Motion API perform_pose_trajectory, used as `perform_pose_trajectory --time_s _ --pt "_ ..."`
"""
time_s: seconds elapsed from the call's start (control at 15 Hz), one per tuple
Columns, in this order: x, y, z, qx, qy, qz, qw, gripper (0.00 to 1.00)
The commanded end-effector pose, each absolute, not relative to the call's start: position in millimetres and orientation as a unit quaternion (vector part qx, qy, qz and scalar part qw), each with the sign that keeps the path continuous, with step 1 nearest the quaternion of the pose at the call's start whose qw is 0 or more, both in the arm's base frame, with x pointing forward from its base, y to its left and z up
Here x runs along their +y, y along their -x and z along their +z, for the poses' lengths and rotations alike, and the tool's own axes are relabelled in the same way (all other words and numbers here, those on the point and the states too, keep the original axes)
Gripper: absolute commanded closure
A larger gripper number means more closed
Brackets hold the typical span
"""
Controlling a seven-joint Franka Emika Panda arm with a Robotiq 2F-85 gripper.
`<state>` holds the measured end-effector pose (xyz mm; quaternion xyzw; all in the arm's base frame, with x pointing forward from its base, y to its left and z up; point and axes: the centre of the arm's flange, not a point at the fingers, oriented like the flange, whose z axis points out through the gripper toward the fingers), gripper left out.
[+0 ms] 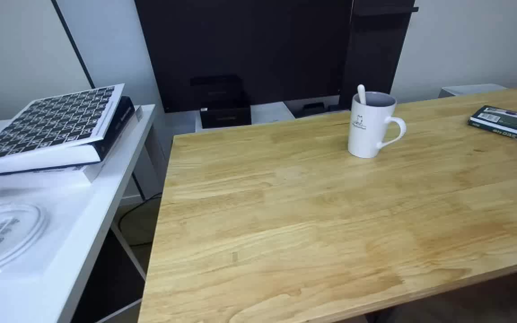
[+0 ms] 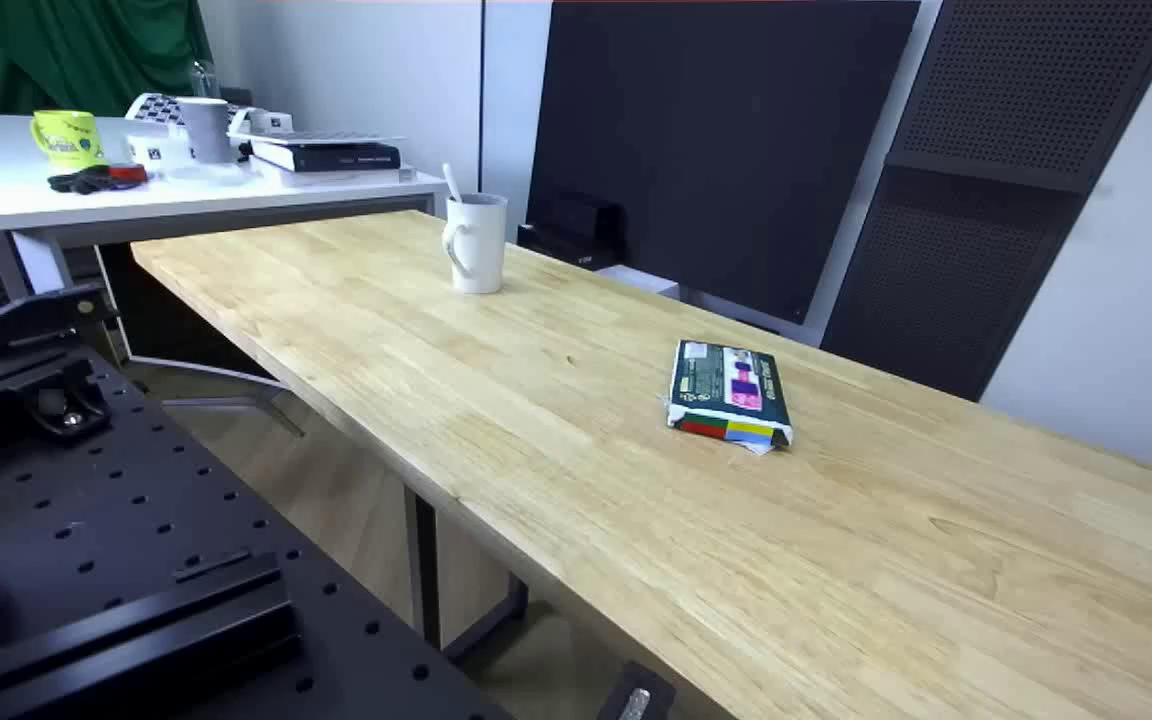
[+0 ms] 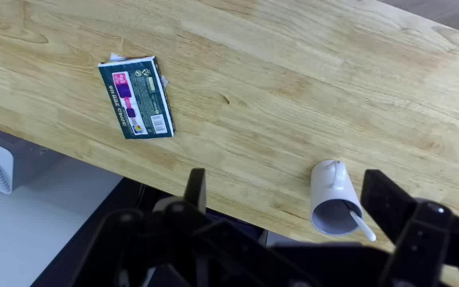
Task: Remove the spoon from the mug and put it on the table
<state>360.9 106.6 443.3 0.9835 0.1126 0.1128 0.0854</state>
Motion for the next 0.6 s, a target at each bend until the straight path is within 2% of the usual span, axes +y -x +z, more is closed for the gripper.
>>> perform_pose_trajectory --time_s 0.0,0.53 --pt "106.6 -360.9 443.3 0.113 -0.984 0.113 0.085 0.00" --pt "125.9 -375.2 419.7 0.147 -0.980 0.094 0.095 0.00"
